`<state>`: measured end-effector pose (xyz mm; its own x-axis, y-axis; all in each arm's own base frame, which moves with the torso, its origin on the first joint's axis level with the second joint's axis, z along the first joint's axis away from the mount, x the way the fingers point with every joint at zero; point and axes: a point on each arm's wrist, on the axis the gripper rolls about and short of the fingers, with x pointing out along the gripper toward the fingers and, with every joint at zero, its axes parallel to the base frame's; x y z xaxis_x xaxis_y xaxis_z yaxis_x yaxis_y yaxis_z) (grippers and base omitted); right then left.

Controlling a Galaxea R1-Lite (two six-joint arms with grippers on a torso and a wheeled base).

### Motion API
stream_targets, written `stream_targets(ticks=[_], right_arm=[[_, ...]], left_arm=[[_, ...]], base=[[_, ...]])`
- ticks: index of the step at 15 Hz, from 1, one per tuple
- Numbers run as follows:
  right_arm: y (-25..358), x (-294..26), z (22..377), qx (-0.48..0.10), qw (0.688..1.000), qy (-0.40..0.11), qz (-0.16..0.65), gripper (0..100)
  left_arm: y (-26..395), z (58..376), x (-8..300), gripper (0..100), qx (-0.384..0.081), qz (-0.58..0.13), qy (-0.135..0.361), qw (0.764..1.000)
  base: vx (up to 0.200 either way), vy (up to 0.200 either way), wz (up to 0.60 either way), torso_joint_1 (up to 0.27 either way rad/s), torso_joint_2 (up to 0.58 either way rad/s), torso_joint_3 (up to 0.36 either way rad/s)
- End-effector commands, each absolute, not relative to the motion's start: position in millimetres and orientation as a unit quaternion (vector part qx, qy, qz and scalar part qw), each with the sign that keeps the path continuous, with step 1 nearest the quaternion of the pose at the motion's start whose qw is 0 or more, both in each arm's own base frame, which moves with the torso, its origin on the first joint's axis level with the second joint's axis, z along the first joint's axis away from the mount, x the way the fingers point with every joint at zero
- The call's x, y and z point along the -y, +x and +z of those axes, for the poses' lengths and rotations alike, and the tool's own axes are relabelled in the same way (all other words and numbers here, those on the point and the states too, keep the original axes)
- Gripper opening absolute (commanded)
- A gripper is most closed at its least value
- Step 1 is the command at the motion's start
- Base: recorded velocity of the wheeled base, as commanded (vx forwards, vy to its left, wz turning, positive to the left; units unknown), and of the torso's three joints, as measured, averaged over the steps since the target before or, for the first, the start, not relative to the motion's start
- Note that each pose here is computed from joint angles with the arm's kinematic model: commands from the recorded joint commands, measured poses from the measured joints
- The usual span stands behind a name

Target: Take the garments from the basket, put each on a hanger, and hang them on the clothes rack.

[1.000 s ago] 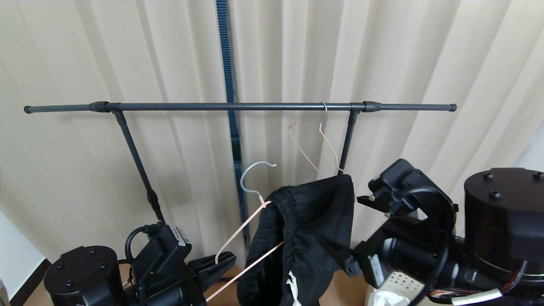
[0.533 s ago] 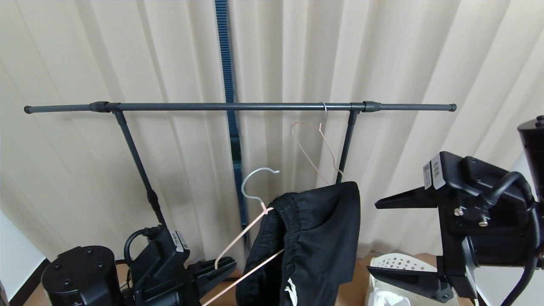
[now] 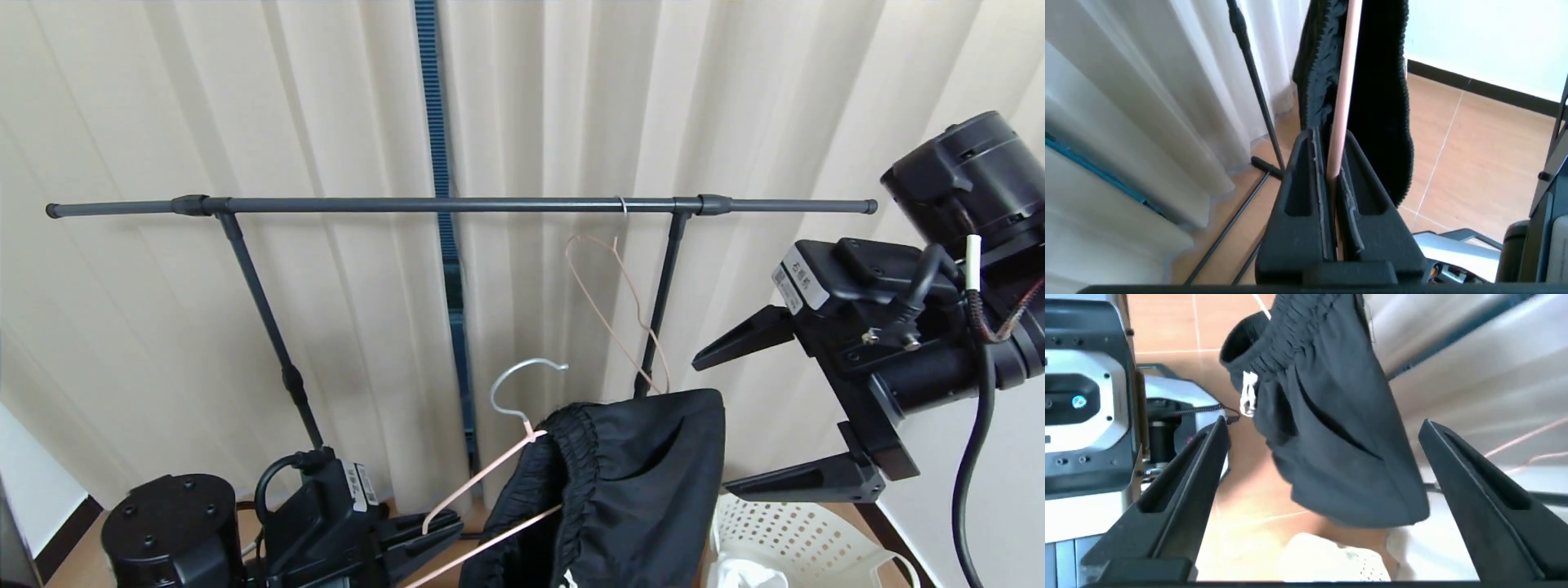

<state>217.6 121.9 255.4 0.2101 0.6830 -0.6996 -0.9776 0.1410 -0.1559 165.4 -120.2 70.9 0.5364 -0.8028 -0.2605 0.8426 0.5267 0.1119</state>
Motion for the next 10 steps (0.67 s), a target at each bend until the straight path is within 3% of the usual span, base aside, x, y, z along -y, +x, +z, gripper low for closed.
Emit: stream_targets(ticks=[1,10], right_arm=[[246.8,-132.6,241.7,-0.265,0.681,-0.280,0.623,100],[266.0,-142.2,215.6,-0.287,0.657,-0.270,0.643,100]], left_arm=[[162.7,70.9,124.0,0,-0.087,-0.483,0.114,0.864],[152.1,74.0,135.1,0,-0.076,-0.513,0.115,0.847]], base=[[0.000,0.000,0.00,0.000,0.00,0.000],[0.000,0.000,0.00,0.000,0.00,0.000]])
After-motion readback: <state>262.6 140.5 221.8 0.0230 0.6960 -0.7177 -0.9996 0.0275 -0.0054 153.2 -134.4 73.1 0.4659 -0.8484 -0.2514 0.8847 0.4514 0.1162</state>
